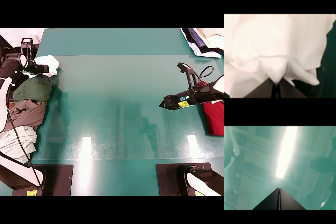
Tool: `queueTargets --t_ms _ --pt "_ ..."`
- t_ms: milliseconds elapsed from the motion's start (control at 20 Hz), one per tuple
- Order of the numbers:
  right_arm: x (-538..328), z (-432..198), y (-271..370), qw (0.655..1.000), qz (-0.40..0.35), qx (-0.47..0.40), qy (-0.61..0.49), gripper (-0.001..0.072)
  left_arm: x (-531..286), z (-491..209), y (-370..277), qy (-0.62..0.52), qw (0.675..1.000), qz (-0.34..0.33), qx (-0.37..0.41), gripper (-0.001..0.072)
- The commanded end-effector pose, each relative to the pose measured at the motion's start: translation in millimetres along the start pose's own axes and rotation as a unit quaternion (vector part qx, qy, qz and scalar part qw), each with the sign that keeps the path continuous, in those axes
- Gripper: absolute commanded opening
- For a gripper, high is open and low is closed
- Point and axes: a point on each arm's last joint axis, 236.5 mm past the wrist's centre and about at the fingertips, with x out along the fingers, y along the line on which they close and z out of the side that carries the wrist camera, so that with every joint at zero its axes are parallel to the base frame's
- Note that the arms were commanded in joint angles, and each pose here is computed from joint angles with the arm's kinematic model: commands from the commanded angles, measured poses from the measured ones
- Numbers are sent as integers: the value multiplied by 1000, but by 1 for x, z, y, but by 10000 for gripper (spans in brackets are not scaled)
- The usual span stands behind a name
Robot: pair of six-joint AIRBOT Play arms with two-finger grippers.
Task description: Fold the shirts.
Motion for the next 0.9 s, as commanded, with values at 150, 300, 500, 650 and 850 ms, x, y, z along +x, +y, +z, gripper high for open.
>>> queueTargets --t_ms 150,300,500,650,850 --pt "-12 15 6 1000 0 -8 -23 21 -71 70 -20 -52 997 -47 -30 22" --pt "-44 48 21 996 -1 -34 -79 20 -210 155 -68 -191 972 -134 10 23" --pt "-101 98 48 981 -2 -72 -180 21 -405 160 -160 -312 895 -305 95 23" --pt "-147 128 67 962 -6 -97 -255 21 -495 105 -217 -305 844 -404 176 23" --pt "-192 145 88 942 -4 -120 -314 21 -512 40 -271 -242 807 -473 258 23"
